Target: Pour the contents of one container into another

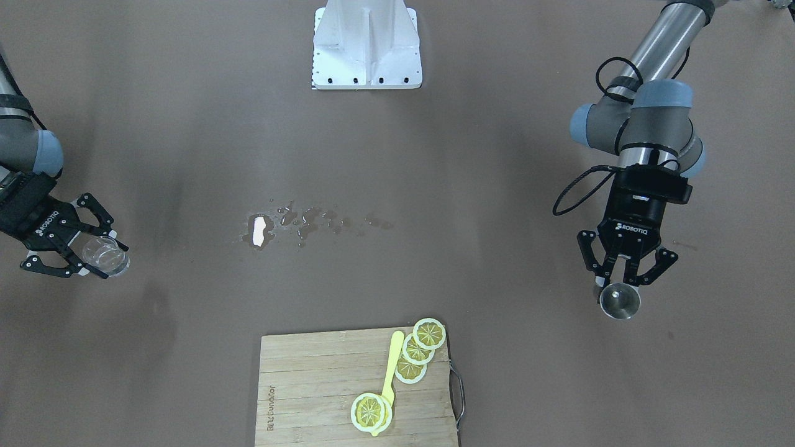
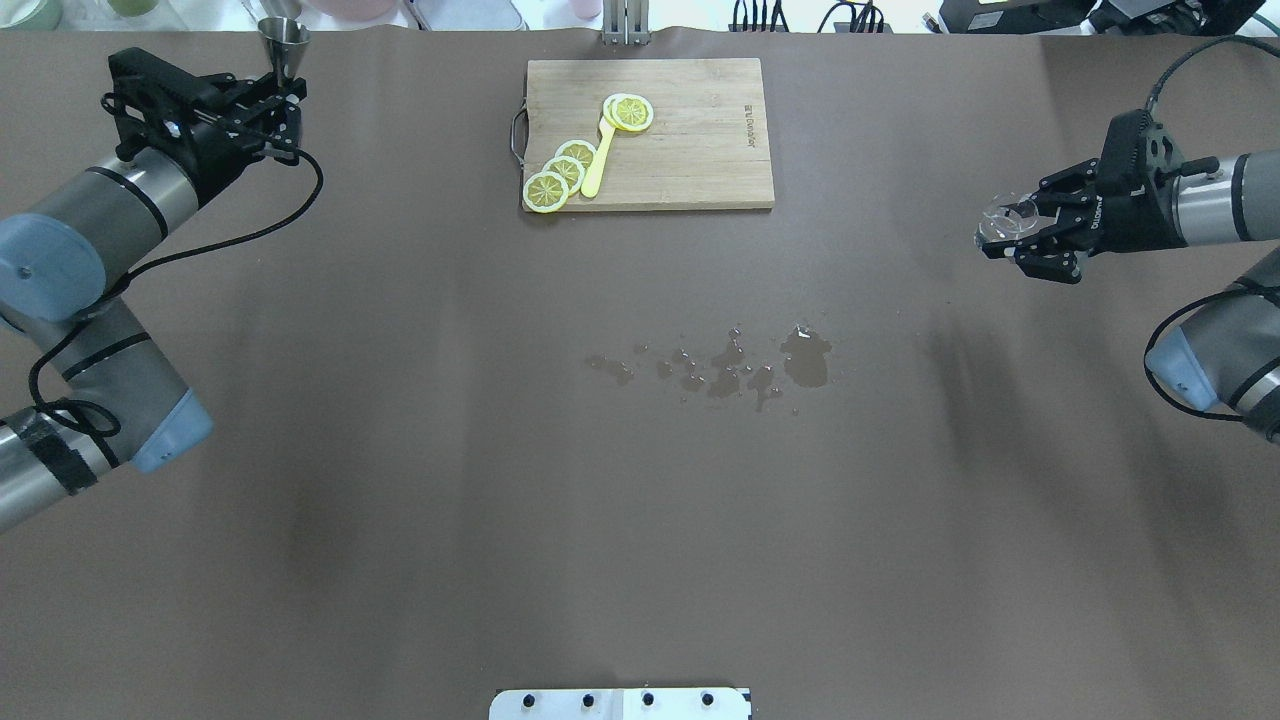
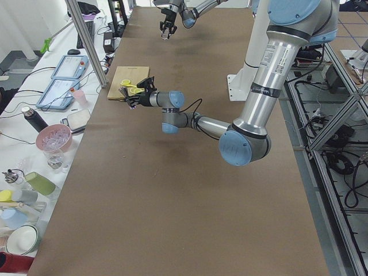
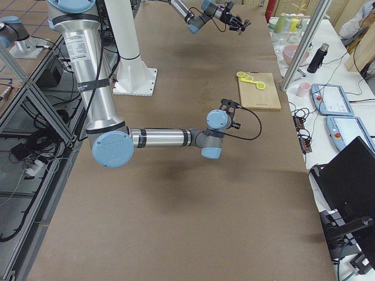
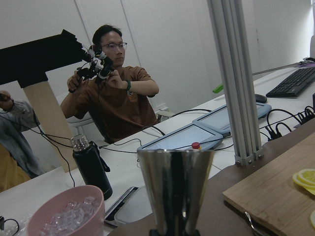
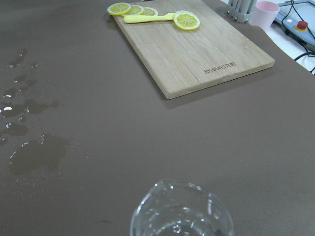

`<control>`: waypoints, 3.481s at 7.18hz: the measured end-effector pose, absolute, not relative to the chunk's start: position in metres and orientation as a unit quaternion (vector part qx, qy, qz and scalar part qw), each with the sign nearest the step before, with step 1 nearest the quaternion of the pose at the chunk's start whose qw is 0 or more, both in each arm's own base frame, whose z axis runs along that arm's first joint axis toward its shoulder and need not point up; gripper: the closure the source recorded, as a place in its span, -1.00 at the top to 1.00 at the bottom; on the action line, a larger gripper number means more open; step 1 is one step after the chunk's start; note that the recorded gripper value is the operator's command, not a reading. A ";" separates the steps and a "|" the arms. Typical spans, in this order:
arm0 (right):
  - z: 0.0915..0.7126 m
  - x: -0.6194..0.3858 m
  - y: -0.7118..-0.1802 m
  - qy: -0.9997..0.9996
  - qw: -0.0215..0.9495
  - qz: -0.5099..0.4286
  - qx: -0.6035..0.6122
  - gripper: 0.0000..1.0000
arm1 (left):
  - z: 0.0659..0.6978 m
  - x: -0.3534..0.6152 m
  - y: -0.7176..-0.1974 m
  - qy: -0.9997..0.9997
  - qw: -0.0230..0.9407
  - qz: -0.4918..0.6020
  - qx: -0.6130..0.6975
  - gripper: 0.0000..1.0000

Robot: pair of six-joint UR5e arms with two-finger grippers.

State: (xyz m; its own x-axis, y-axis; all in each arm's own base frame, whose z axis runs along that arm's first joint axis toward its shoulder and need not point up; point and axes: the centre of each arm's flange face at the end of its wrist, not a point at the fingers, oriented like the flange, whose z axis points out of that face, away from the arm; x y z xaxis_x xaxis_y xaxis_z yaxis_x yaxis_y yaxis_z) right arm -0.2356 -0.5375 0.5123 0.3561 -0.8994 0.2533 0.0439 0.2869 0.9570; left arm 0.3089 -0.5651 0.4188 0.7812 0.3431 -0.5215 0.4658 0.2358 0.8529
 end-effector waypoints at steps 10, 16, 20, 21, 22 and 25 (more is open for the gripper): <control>0.555 -0.306 -0.496 -0.471 0.569 -0.449 0.503 -1.00 | 0.478 0.336 -0.506 0.266 0.703 -0.275 0.599 -1.00; 0.568 -0.312 -0.507 -0.461 0.572 -0.460 0.499 -1.00 | 0.484 0.350 -0.455 0.204 0.694 -0.325 0.610 -1.00; 0.568 -0.309 -0.511 -0.459 0.572 -0.456 0.504 -0.27 | 0.451 0.352 -0.427 0.179 0.704 -0.348 0.593 -1.00; 0.567 -0.309 -0.511 -0.458 0.571 -0.456 0.506 -0.15 | 0.450 0.361 -0.422 0.175 0.699 -0.359 0.593 -1.00; 0.566 -0.308 -0.511 -0.458 0.571 -0.455 0.508 -0.06 | 0.454 0.368 -0.419 0.166 0.691 -0.377 0.594 -1.00; 0.565 -0.308 -0.512 -0.458 0.570 -0.453 0.510 -0.05 | 0.468 0.378 -0.411 0.161 0.680 -0.399 0.594 -1.00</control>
